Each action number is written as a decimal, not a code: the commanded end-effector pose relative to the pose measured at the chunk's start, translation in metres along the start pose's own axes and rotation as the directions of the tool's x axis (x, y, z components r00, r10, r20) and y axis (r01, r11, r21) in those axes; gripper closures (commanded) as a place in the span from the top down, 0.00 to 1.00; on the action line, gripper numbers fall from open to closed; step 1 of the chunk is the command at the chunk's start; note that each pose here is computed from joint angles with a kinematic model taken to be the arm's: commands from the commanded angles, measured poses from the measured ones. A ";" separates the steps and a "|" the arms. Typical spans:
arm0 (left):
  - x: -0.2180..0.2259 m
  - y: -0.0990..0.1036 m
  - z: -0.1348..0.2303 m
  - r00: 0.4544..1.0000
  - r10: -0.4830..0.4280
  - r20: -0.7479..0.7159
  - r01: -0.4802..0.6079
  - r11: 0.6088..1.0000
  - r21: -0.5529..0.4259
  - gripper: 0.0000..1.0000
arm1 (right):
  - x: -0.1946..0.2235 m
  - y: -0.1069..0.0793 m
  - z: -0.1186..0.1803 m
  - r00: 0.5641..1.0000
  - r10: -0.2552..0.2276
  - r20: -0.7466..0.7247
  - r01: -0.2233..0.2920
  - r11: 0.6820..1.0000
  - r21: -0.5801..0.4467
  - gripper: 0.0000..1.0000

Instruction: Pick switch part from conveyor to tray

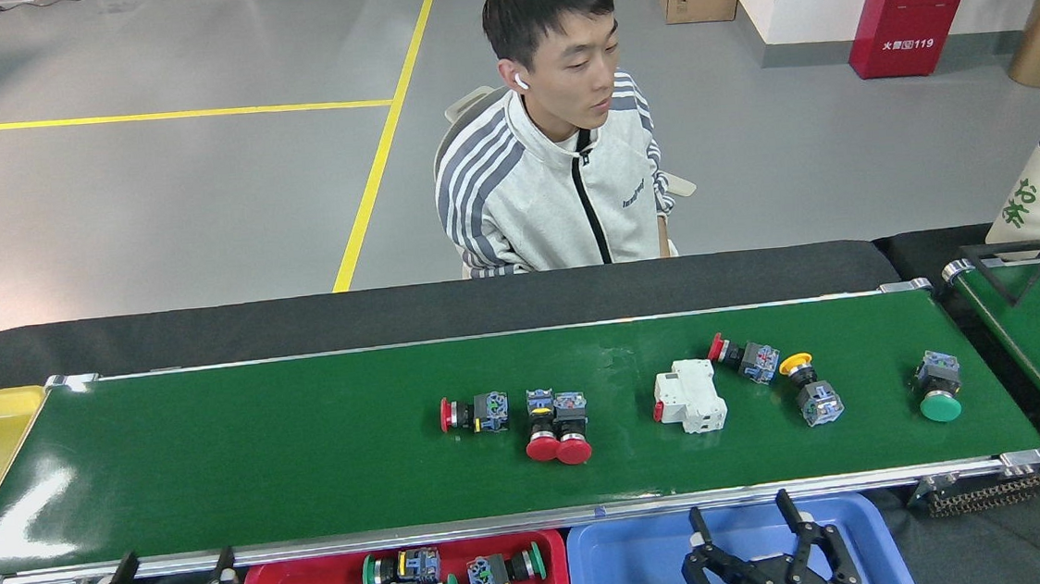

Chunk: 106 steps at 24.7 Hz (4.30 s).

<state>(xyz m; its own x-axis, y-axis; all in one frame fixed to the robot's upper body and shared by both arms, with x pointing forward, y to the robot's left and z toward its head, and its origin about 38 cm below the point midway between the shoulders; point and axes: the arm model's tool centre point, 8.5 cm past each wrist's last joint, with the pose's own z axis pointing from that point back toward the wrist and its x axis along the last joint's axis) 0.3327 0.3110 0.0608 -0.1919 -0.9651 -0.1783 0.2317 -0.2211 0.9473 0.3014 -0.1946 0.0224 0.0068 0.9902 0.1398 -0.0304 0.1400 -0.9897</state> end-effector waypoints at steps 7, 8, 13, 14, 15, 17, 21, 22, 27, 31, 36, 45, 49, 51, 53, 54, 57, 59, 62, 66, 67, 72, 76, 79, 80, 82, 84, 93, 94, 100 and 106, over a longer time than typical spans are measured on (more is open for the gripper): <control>0.052 0.026 -0.069 0.984 -0.088 0.154 0.087 0.996 0.014 1.00 | 0.045 -0.014 -0.050 0.993 0.046 0.111 -0.047 0.999 0.008 0.99; 0.055 0.025 -0.073 0.984 -0.088 0.154 0.087 0.996 0.008 1.00 | 0.050 -0.014 -0.055 0.992 0.042 0.120 -0.044 0.999 0.015 0.99; 0.072 0.035 -0.102 0.984 -0.076 0.161 0.077 0.997 0.000 1.00 | 0.082 -0.011 -0.087 0.985 0.046 0.168 -0.055 0.997 0.050 0.99; 0.074 0.039 -0.105 0.984 -0.073 0.164 0.073 0.997 0.005 1.00 | 0.085 -0.010 -0.091 0.984 0.046 0.170 -0.056 0.997 0.055 0.99; 0.075 0.048 -0.111 0.984 -0.076 0.164 0.074 0.997 0.020 1.00 | 0.092 -0.009 -0.098 0.981 0.048 0.186 -0.060 0.996 0.061 0.99; 0.074 0.053 -0.118 0.983 -0.080 0.163 0.078 0.997 0.021 1.00 | 0.107 -0.008 -0.108 0.977 0.045 0.210 -0.062 0.995 0.075 0.99; 0.076 0.055 -0.131 0.981 -0.083 0.177 0.083 0.997 0.007 1.00 | 0.143 -0.011 -0.143 0.972 0.063 0.227 -0.087 0.991 0.100 0.97; 0.081 0.057 -0.134 0.977 -0.094 0.191 0.093 0.996 0.014 1.00 | 0.148 -0.002 -0.149 0.968 0.081 0.237 -0.116 0.984 0.137 0.84; 0.085 0.050 -0.139 0.972 -0.103 0.209 0.106 0.994 0.000 1.00 | 0.158 0.005 -0.155 0.935 0.116 0.336 -0.178 0.971 0.160 0.02; 0.080 0.048 -0.139 0.973 -0.110 0.205 0.114 0.993 -0.008 0.89 | 0.163 -0.004 -0.152 0.930 0.104 0.352 -0.157 0.979 0.127 0.02; 0.070 0.043 -0.136 0.970 -0.133 0.203 0.140 0.990 -0.018 0.32 | 0.104 -0.041 -0.123 0.852 0.119 0.510 -0.116 0.993 -0.038 0.02; 0.022 0.038 -0.124 0.985 -0.064 0.158 0.068 0.998 -0.017 0.08 | -0.061 -0.034 -0.012 0.692 -0.037 0.721 -0.028 0.997 0.078 0.91; -0.030 0.024 -0.094 0.991 -0.007 0.135 0.009 1.000 -0.014 0.08 | -0.080 -0.033 -0.006 0.733 -0.038 0.679 -0.026 0.996 0.085 1.00; -0.044 0.020 -0.072 0.987 0.005 0.161 -0.006 1.000 0.008 0.08 | -0.081 -0.034 -0.006 0.739 -0.040 0.672 -0.019 0.997 0.081 1.00; -0.045 0.014 -0.037 0.978 -0.007 0.207 -0.002 0.999 0.042 0.08 | -0.082 -0.036 -0.008 0.753 -0.044 0.657 -0.005 0.997 0.073 1.00; -0.043 0.014 -0.020 0.974 -0.030 0.224 0.017 0.998 0.058 0.08 | -0.081 -0.036 -0.008 0.765 -0.052 0.642 0.013 0.998 0.065 1.00; -0.019 0.013 0.023 0.949 -0.080 0.305 0.053 0.994 0.094 0.10 | -0.073 -0.026 -0.009 0.867 -0.116 0.485 0.104 0.993 0.053 0.98; 0.002 0.003 0.042 0.938 -0.076 0.339 0.052 0.995 0.081 0.11 | -0.082 -0.028 -0.010 0.952 -0.117 0.284 0.115 0.993 0.025 0.98; 0.050 -0.004 0.048 0.884 -0.079 0.461 0.052 0.996 0.069 0.12 | -0.098 -0.023 0.008 0.994 -0.095 0.059 0.093 0.995 0.023 0.98; 0.084 -0.007 0.047 0.833 -0.079 0.548 0.053 0.997 0.064 0.27 | -0.096 -0.012 0.018 0.998 -0.024 -0.051 0.026 0.998 0.048 0.98; 0.086 -0.006 0.046 0.834 -0.073 0.546 0.044 0.997 0.067 0.45 | -0.092 -0.011 0.018 0.998 -0.018 -0.054 0.021 0.999 0.047 0.98; 0.075 -0.003 0.045 0.864 -0.049 0.501 0.012 0.997 0.077 1.00 | -0.079 -0.019 0.005 1.000 -0.013 -0.012 0.013 1.000 0.022 0.98; 0.030 -0.004 0.052 0.939 0.000 0.344 -0.030 0.996 0.083 1.00 | -0.044 -0.034 -0.022 0.995 -0.010 0.099 0.011 1.000 -0.018 0.98; -0.007 -0.010 0.065 0.978 0.044 0.203 -0.062 0.995 0.081 1.00 | -0.017 -0.042 -0.037 0.986 -0.010 0.168 0.013 1.000 -0.019 0.98; -0.020 -0.014 0.071 0.987 0.061 0.151 -0.073 0.995 0.075 1.00 | -0.008 -0.042 -0.041 0.981 -0.011 0.191 0.009 1.000 0.007 0.98; -0.026 -0.021 0.078 0.991 0.075 0.112 -0.081 0.995 0.051 1.00 | 0.008 -0.040 -0.046 0.974 -0.021 0.224 0.012 0.999 0.043 0.98; -0.031 -0.036 0.084 0.996 0.088 0.015 -0.088 0.996 -0.011 1.00 | 0.025 -0.039 -0.049 0.969 -0.033 0.244 0.019 0.998 0.058 0.98; -0.034 -0.017 0.056 0.991 0.091 -0.094 -0.090 0.996 0.015 1.00 | 0.098 -0.018 -0.082 0.961 0.020 0.276 -0.055 0.991 0.121 0.98; -0.036 -0.013 0.047 0.991 0.080 -0.105 -0.078 0.997 0.017 1.00 | 0.101 -0.018 -0.086 0.964 0.023 0.265 -0.057 0.991 0.123 0.98; -0.039 -0.015 -0.022 0.989 0.070 -0.128 -0.076 0.996 -0.042 1.00 | 0.118 -0.009 -0.126 0.976 0.094 0.198 -0.130 0.975 0.178 0.85; -0.064 -0.007 -0.058 0.986 0.073 -0.152 -0.084 0.994 -0.065 1.00 | 0.119 -0.011 -0.142 0.971 0.123 0.206 -0.161 0.971 0.178 0.20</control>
<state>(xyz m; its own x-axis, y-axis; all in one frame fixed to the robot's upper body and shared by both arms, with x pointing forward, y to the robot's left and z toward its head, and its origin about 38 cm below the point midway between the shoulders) 0.3924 0.3619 0.0415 -0.0359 -0.9904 -0.1337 0.3314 -0.1380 0.9333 0.4371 -0.0776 0.0348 -0.2147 0.9764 0.0213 -0.2386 -0.0313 -0.9706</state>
